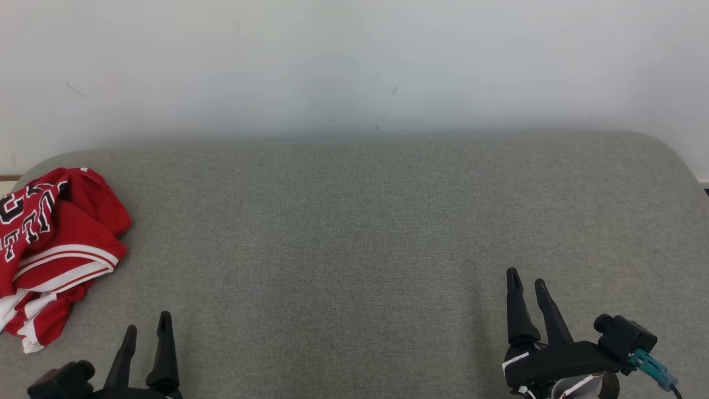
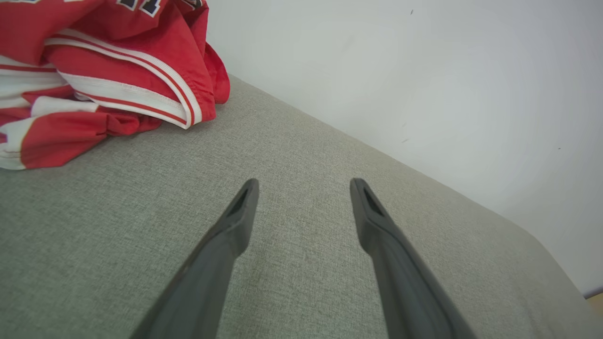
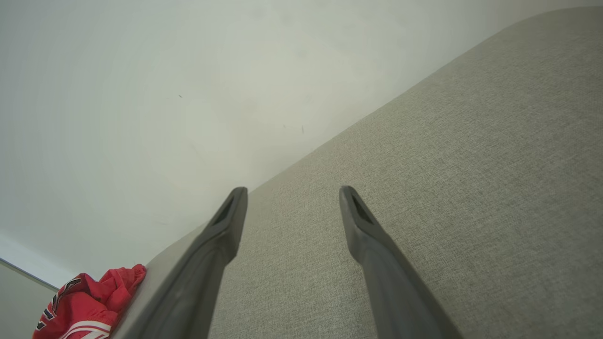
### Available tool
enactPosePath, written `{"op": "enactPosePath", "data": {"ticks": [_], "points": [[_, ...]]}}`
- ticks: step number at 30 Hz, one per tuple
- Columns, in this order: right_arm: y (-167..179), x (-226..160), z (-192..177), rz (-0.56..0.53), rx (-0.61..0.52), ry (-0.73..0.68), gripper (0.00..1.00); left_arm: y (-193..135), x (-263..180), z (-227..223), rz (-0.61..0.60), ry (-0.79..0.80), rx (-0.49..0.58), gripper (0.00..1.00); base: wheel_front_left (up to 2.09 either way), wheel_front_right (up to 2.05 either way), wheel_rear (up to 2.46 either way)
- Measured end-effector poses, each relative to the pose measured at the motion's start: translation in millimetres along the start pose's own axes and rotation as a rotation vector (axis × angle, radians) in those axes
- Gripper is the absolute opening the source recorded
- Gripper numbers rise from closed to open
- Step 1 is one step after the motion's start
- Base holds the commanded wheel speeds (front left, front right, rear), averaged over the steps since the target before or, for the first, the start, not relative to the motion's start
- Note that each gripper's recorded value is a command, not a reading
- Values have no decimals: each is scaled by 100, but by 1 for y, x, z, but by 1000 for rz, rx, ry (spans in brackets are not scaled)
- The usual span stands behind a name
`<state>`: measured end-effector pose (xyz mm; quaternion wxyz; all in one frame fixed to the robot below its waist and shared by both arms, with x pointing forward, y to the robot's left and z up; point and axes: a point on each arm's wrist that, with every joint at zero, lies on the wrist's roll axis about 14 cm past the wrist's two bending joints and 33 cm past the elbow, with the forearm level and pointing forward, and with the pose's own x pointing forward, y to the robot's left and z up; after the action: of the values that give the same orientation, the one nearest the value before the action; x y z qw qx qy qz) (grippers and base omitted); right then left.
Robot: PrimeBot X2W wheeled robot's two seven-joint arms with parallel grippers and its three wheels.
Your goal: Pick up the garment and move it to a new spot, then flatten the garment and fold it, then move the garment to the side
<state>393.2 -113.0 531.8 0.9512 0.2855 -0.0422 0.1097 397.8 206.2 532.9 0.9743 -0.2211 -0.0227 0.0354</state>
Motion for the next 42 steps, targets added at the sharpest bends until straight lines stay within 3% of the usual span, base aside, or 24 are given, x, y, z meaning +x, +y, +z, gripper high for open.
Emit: {"op": "enactPosePath", "data": {"ticks": [23, 42], "points": [[-6, -10, 4, 17, -336, 36, 100, -21, -6, -1, -68, -57, 302, 100, 0, 0, 0], [-15, -18, 12, -9, -475, 48, 100, -43, -11, 0, -140, -119, 413, 100, 0, 0, 0]]}}
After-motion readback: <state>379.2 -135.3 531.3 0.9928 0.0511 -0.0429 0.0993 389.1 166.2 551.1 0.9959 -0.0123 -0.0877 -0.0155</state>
